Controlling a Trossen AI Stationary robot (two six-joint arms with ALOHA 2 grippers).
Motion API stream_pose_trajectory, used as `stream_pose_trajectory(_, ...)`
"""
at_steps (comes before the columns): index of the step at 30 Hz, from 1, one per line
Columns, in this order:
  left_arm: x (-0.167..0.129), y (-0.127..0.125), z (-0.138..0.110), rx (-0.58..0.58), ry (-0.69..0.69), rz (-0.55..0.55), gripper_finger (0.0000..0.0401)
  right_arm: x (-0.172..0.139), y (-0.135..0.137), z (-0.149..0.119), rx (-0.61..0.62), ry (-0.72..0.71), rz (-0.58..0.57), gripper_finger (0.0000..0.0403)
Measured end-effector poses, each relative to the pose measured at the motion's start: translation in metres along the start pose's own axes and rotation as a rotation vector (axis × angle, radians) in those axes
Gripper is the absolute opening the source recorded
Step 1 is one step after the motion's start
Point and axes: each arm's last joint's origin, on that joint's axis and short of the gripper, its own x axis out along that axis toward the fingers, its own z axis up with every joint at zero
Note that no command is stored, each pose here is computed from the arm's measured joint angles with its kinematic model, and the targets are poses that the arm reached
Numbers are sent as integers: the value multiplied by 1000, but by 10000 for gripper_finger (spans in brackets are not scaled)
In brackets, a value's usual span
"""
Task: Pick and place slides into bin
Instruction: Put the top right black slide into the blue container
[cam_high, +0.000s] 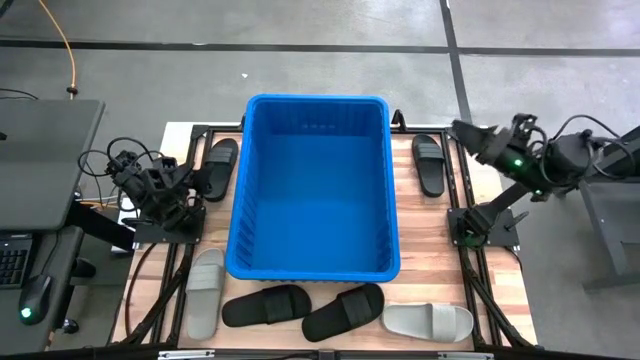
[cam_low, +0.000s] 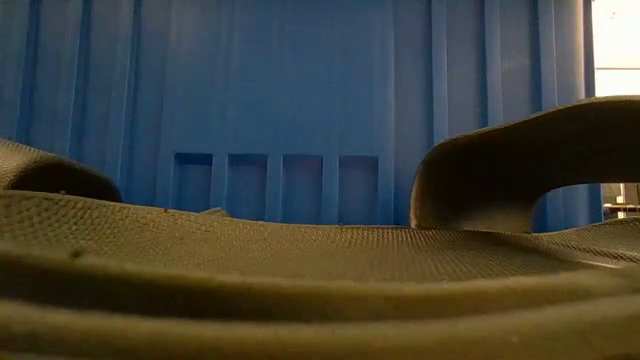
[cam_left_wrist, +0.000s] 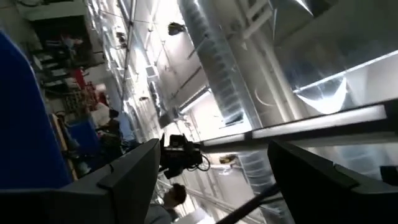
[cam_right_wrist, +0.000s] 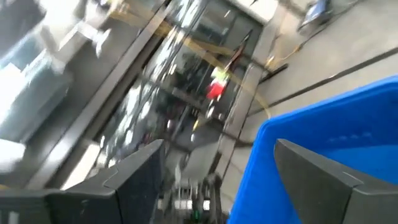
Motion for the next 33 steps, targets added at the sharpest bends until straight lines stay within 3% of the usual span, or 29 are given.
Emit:
stream_pose_trajectory(4, 0, 2, 1, -81, -45, 73, 289, 0, -9, -2, -62, -76, -72, 291)
stream_pose_trajectory(11, 0, 4, 1, -87, -71, 122, 289, 4, -33, -18, 6, -76, -144, 291)
stream_pose_trajectory(14, 0, 4, 2, -87, -74, 124, 289, 8, -53, -25, 59, 32, -258, 291)
stream_pose_trajectory(17, 0, 4, 2, -93, -75, 120, 289, 9, -77, -33, 114, -3, -393, 291)
stream_pose_trajectory(23, 0, 3, 2, -93, -68, 108, 289, 11, -120, -53, 201, -41, -556, 291)
stream_pose_trajectory(29, 0, 1, 4, -139, -76, 77, 289, 27, -163, -90, 197, -153, -549, 291)
stream_pose_trajectory(33, 0, 0, 7, -151, -92, 75, 289, 33, -195, -114, 232, -154, -605, 291)
